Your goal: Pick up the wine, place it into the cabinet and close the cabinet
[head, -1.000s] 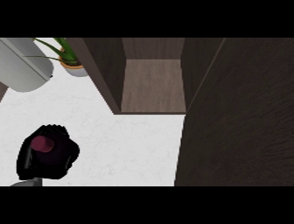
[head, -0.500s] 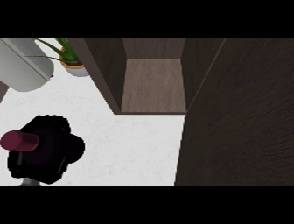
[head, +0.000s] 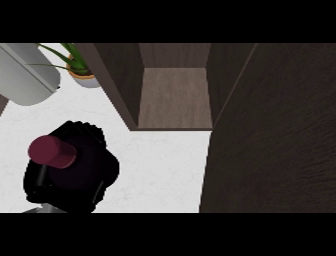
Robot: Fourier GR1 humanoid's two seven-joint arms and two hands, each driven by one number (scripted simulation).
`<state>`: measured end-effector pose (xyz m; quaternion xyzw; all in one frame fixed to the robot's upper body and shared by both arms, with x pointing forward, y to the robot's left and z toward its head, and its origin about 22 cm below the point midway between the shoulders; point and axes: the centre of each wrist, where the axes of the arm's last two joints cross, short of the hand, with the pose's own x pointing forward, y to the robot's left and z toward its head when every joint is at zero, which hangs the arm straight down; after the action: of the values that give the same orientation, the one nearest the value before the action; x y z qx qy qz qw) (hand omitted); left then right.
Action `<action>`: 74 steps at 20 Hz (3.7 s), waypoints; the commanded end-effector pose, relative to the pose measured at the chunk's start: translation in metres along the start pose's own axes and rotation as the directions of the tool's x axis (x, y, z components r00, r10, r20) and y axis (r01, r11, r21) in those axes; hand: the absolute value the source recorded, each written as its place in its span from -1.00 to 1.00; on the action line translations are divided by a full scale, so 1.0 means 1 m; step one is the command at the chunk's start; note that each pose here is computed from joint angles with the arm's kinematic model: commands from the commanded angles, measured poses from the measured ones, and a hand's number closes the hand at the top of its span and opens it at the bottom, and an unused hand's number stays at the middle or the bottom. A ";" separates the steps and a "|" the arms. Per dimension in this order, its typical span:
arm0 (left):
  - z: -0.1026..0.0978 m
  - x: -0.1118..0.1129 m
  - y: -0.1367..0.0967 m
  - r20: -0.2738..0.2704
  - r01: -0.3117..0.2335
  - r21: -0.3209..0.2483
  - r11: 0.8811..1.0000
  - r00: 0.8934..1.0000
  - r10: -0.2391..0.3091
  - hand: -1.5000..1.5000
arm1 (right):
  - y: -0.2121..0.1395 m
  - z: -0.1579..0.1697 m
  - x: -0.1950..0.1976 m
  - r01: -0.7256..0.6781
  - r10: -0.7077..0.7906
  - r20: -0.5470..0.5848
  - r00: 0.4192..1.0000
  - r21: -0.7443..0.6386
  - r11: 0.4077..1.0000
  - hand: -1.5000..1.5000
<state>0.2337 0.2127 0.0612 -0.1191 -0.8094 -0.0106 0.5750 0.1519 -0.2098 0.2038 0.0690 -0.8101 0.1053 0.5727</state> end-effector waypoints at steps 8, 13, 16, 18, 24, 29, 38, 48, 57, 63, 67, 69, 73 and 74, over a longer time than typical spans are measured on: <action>-0.031 0.031 -0.084 0.007 -0.074 -0.062 0.995 0.997 0.075 1.00 | 0.000 0.021 0.013 0.037 -0.038 0.042 0.998 0.020 0.999 -1.00; -0.049 0.027 -0.110 -0.008 -0.081 -0.043 0.996 0.997 0.081 1.00 | 0.005 0.026 0.018 0.054 -0.055 0.032 0.998 0.043 0.998 -1.00; -0.066 0.035 -0.123 0.010 -0.051 -0.011 0.999 0.999 0.051 1.00 | -0.013 0.022 0.015 0.033 -0.034 0.044 0.998 0.022 0.999 -1.00; -0.074 0.048 -0.142 0.019 -0.055 -0.021 0.998 0.998 0.055 1.00 | -0.001 0.024 0.022 0.034 -0.035 0.024 0.999 0.028 0.999 -1.00; -0.097 0.025 -0.137 0.003 -0.017 0.050 0.999 1.000 0.016 1.00 | -0.004 0.021 0.011 0.020 -0.021 0.035 0.999 0.038 0.999 -1.00; -0.100 0.026 -0.156 0.027 0.035 0.049 0.998 0.999 -0.037 1.00 | -0.010 0.027 0.017 0.016 -0.018 0.032 0.999 0.061 0.998 -1.00; -0.110 0.001 -0.132 0.014 -0.029 0.093 0.995 1.000 0.028 1.00 | -0.006 0.020 0.025 0.010 -0.011 0.046 0.999 0.028 1.000 -1.00; -0.087 -0.057 -0.130 -0.025 0.007 0.130 0.991 1.000 -0.004 1.00 | -0.002 0.029 0.024 0.008 -0.009 0.019 1.000 0.047 0.999 -1.00; -0.082 -0.085 -0.111 0.013 0.142 0.136 0.980 0.989 -0.145 1.00 | -0.001 0.034 0.023 0.007 -0.008 0.036 0.999 0.028 1.000 -1.00; -0.113 -0.077 -0.109 0.012 0.118 0.188 0.975 0.992 -0.122 1.00 | -0.018 0.023 0.008 0.011 -0.012 0.024 1.000 0.032 0.999 -1.00; -0.105 -0.086 -0.088 0.015 0.112 0.202 0.973 0.993 -0.117 1.00 | -0.005 0.027 0.015 0.011 -0.012 0.043 0.999 0.031 0.999 -1.00; -0.119 -0.089 -0.098 0.019 0.100 0.213 0.972 0.994 -0.107 1.00 | -0.012 0.014 0.014 0.006 -0.007 0.027 1.000 0.032 0.999 -1.00; -0.139 -0.089 -0.087 -0.037 0.113 0.189 0.975 0.993 -0.108 1.00 | 0.004 0.010 0.011 0.042 -0.044 0.038 0.998 0.033 0.999 -1.00; -0.126 -0.087 -0.097 -0.025 0.109 0.180 0.978 0.994 -0.106 1.00 | -0.018 0.006 0.016 0.031 -0.032 0.023 0.999 0.039 0.999 -1.00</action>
<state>0.3531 0.0843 0.0360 -0.0141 -0.8122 0.0351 0.5822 0.1536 -0.2189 0.2031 0.0617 -0.8076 0.1138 0.5753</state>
